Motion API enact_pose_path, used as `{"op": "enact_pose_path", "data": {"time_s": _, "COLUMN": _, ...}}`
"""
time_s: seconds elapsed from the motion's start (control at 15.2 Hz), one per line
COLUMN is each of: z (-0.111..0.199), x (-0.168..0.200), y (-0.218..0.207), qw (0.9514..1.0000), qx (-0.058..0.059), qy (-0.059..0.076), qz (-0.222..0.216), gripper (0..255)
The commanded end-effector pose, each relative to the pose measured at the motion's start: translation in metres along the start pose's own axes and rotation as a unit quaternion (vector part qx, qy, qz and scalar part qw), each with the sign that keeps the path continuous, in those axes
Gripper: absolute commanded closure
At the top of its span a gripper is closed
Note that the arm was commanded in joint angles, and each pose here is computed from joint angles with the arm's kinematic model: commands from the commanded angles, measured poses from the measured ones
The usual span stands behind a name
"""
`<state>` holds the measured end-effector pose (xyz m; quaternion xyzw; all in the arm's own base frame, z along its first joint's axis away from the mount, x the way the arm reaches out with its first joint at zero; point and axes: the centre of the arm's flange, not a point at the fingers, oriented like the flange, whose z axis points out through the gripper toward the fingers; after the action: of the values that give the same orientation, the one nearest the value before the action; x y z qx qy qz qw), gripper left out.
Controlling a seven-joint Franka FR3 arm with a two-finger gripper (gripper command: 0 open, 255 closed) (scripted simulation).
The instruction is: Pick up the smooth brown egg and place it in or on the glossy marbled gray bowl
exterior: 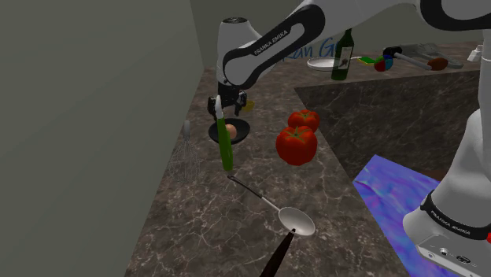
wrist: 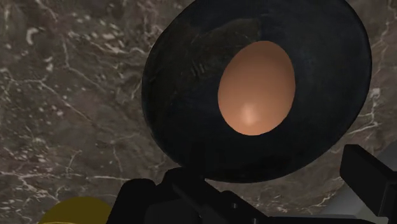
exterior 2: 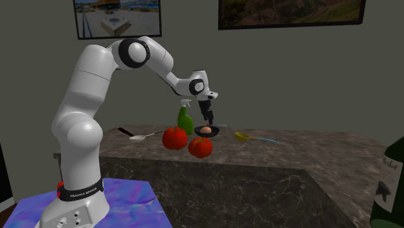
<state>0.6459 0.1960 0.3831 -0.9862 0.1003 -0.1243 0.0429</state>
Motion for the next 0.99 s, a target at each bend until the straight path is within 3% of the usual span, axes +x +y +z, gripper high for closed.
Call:
{"op": "enact_pose_path", "data": {"time_s": 0.0, "z": 0.0, "x": 0.0, "y": 0.0, "qw": 1.0, "qx": 0.0, "qy": 0.0, "qz": 0.0, "gripper": 0}}
{"op": "enact_pose_path", "data": {"time_s": 0.13, "z": 0.0, "x": 0.0, "y": 0.0, "qw": 1.0, "qx": 0.0, "qy": 0.0, "qz": 0.0, "gripper": 0}}
{"op": "enact_pose_path", "data": {"time_s": 0.4, "z": -0.05, "x": 0.0, "y": 0.0, "qw": 1.0, "qx": 0.0, "qy": 0.0, "qz": 0.0, "gripper": 0}}
{"op": "enact_pose_path", "data": {"time_s": 0.92, "z": -0.05, "x": 0.0, "y": 0.0, "qw": 1.0, "qx": 0.0, "qy": 0.0, "qz": 0.0, "gripper": 0}}
